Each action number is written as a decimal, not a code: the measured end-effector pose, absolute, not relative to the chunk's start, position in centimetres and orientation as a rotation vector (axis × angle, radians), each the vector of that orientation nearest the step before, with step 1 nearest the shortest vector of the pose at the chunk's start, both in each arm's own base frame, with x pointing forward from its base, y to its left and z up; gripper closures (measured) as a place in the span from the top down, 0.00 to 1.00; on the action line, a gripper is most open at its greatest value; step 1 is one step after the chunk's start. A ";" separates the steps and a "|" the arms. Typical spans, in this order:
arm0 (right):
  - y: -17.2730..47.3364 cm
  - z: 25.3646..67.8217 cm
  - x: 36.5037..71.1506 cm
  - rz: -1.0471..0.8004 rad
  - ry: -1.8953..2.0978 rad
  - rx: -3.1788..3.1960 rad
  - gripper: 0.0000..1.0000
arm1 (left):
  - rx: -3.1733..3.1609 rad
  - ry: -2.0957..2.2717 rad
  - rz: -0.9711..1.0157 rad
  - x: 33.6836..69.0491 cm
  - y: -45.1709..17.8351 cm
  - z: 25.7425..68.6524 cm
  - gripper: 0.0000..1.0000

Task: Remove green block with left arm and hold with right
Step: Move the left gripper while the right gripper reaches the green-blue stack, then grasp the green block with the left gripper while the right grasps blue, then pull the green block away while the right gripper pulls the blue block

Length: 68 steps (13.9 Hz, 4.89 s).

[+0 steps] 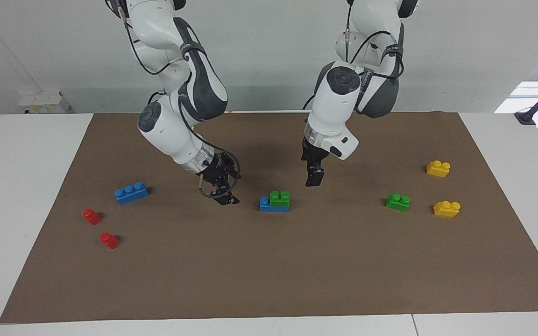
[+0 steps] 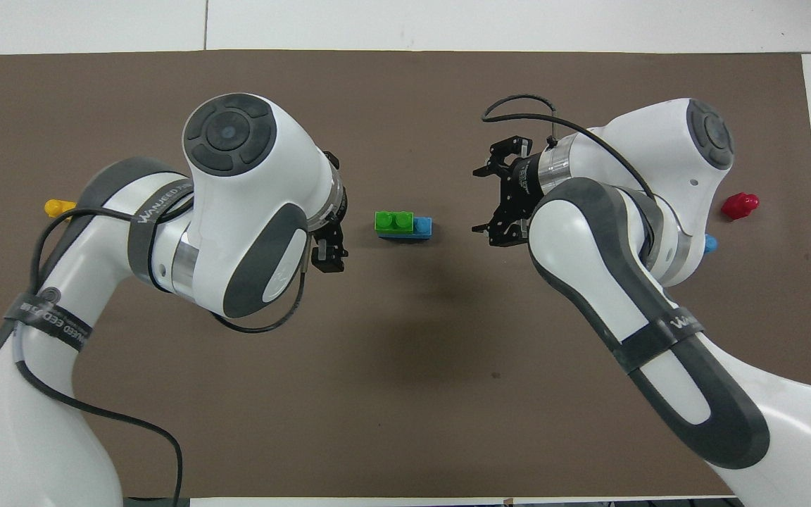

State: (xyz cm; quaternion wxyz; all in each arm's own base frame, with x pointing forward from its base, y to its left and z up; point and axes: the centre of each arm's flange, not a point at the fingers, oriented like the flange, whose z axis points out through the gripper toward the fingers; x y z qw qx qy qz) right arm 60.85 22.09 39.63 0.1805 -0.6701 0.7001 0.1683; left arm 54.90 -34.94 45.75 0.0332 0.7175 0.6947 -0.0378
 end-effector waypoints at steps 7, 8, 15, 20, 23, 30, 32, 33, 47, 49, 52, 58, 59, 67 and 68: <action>24.9 36.3 58.4 0.493 1.980 -1.952 1.00 | 2.113 2.274 -0.068 57.1 -39.4 41.0 1.00; 25.3 35.9 58.2 0.483 1.979 -1.954 1.00 | 2.108 2.278 -0.065 57.3 -39.4 40.5 1.00; 26.8 31.7 58.7 0.397 1.990 -1.937 1.00 | 2.053 2.284 -0.035 57.6 -41.0 38.1 1.00; 27.8 31.0 58.5 0.370 1.976 -1.939 1.00 | 2.068 2.287 -0.029 57.4 -41.1 37.4 1.00; 28.3 30.5 58.5 0.354 1.972 -1.929 1.00 | 2.087 2.285 -0.032 56.8 -41.5 36.9 1.00; 29.1 28.5 58.5 0.327 1.981 -1.908 1.00 | 2.105 2.282 -0.031 56.2 -41.8 36.0 1.00; 29.0 28.3 58.5 0.324 1.985 -1.906 0.98 | 2.103 2.270 -0.030 55.9 -42.0 35.2 1.00; 29.0 28.2 58.5 0.325 1.986 -1.907 1.00 | 2.103 2.263 -0.029 55.6 -42.0 34.7 1.00; 30.2 28.1 58.1 0.314 1.965 -1.918 0.48 | 2.109 2.242 -0.025 54.2 -42.0 33.1 0.81; 30.2 28.1 58.1 0.314 1.962 -1.921 0.35 | 2.103 2.230 -0.011 54.5 -41.9 33.3 0.55; 30.4 28.2 58.0 0.311 1.950 -1.931 0.35 | 2.122 2.202 0.000 54.6 -41.7 33.5 0.36; 30.3 28.2 58.1 0.309 1.948 -1.932 0.35 | 2.123 2.194 0.002 54.5 -41.7 34.2 0.36; 30.3 28.2 58.1 0.306 1.948 -1.930 0.35 | 2.119 2.189 0.004 54.5 -41.7 35.1 0.36; 27.3 30.4 60.6 0.290 1.867 -1.977 0.35 | 2.438 2.028 0.000 54.2 -33.7 43.4 0.36; 25.1 31.5 61.6 0.301 1.827 -2.012 0.35 | 2.505 1.974 -0.012 54.7 -31.1 43.8 0.36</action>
